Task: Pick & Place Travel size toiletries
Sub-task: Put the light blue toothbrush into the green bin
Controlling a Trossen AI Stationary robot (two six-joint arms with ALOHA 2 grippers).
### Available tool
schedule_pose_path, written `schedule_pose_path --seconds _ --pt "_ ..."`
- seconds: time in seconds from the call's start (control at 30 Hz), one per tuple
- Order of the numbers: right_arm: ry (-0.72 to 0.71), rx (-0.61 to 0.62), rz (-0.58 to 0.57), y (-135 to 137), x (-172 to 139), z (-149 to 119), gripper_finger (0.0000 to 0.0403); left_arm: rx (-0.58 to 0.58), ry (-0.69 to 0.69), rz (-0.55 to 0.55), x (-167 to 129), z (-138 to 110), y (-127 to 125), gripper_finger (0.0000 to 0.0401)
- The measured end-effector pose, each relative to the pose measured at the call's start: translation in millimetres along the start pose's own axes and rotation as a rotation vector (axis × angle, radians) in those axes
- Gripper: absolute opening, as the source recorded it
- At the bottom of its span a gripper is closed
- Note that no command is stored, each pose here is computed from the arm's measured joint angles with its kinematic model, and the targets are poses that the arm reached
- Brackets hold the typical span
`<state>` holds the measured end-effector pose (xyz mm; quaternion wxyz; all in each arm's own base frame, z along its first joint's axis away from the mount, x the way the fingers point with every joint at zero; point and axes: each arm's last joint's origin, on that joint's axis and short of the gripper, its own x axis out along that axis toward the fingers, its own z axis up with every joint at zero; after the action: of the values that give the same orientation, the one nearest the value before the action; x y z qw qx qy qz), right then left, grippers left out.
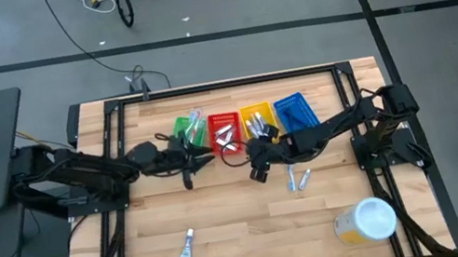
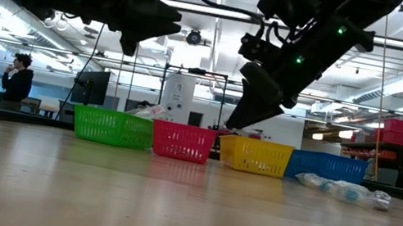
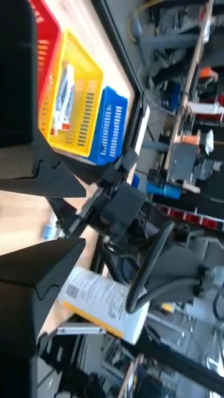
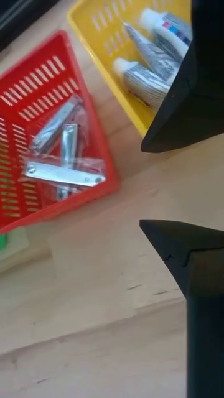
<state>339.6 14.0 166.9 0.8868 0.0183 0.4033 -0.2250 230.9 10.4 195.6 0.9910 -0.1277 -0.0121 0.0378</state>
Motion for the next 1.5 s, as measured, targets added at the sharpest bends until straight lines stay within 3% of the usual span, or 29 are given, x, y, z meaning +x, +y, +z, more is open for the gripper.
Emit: schedule_pose_path --seconds 0.23,0.5,0.7,0.87,1.1,1.3,1.5 --pt "0.126 0.219 -0.015 -3.0 -0.7 -12.0 0.0214 0.004 0.072 0.04 -0.4 -8.0 -0.1 0.0123" --pt "0.412 0.405 0.151 -6.1 -37.0 -13.1 0.0218 0.043 0.086 0.107 -0.8 -10.3 2.5 0.0123" --pt "0.552 0.577 -0.008 -19.7 -56.3 -25.0 0.0196 0.044 0.09 0.139 -1.0 -11.1 3.6 0.0123" --pt "0.54 0.737 -0.112 -21.9 -45.9 -43.2 0.0184 0.042 0.096 0.141 -1.1 -11.7 3.8 0.0123" --pt "0.46 0.85 -0.047 -23.5 -22.8 -69.2 0.0181 0.042 0.096 0.141 -1.1 -11.7 3.8 0.0122" --pt "0.393 0.809 -0.014 -28.0 -14.8 -81.7 0.0159 0.043 0.093 0.143 -1.1 -11.5 3.8 0.0122" --pt "0.383 0.755 -0.035 -30.0 -13.6 -86.8 0.0072 0.043 0.091 0.15 -1.1 -11.4 4.1 0.0122"
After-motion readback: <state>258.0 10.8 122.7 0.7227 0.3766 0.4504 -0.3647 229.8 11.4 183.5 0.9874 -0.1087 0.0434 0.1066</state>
